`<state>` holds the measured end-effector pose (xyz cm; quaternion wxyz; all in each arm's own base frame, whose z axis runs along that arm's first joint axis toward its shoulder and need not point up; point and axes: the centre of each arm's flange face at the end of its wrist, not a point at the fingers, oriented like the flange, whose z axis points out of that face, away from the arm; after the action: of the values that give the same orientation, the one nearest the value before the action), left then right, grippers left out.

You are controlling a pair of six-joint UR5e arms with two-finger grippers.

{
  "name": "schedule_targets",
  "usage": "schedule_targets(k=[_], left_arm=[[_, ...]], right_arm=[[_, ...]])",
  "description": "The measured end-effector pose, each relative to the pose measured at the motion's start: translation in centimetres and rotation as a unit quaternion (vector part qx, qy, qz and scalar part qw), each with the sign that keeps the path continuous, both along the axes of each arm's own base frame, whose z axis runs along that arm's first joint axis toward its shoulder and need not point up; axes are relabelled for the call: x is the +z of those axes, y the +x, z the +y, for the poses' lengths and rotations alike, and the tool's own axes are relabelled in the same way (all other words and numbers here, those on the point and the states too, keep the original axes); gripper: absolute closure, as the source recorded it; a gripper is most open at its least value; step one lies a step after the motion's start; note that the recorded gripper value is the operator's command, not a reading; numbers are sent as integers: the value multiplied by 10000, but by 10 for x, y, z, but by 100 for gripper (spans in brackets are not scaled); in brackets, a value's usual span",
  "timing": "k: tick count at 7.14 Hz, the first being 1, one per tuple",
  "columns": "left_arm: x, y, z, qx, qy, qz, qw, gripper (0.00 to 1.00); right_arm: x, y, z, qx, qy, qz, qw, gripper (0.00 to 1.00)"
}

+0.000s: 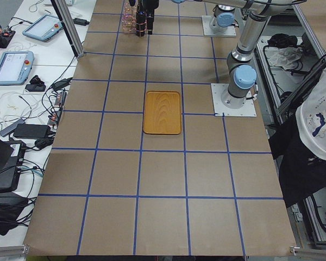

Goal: Take wine from basket and place on tray
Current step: 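Lower the right gripper onto the nearest bottle's neck in the rack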

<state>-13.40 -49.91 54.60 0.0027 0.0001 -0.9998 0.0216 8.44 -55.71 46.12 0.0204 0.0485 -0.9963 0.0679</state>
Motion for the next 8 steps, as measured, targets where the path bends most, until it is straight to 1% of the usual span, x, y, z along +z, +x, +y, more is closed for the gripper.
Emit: schedule_targets(k=[2,4,8], left_arm=[[0,2,1,22,-1,-102,9999,0],[0,2,1,16,9,-115,9999,0],[-1,2,1,8,6,-113,9999,0]], right_arm=[[-13,-1,-11,259,4,49,9997,15],[-22,-4,-17,269,39,89,9996,13],[-42,-18,-29,138,206,100,9996,14]])
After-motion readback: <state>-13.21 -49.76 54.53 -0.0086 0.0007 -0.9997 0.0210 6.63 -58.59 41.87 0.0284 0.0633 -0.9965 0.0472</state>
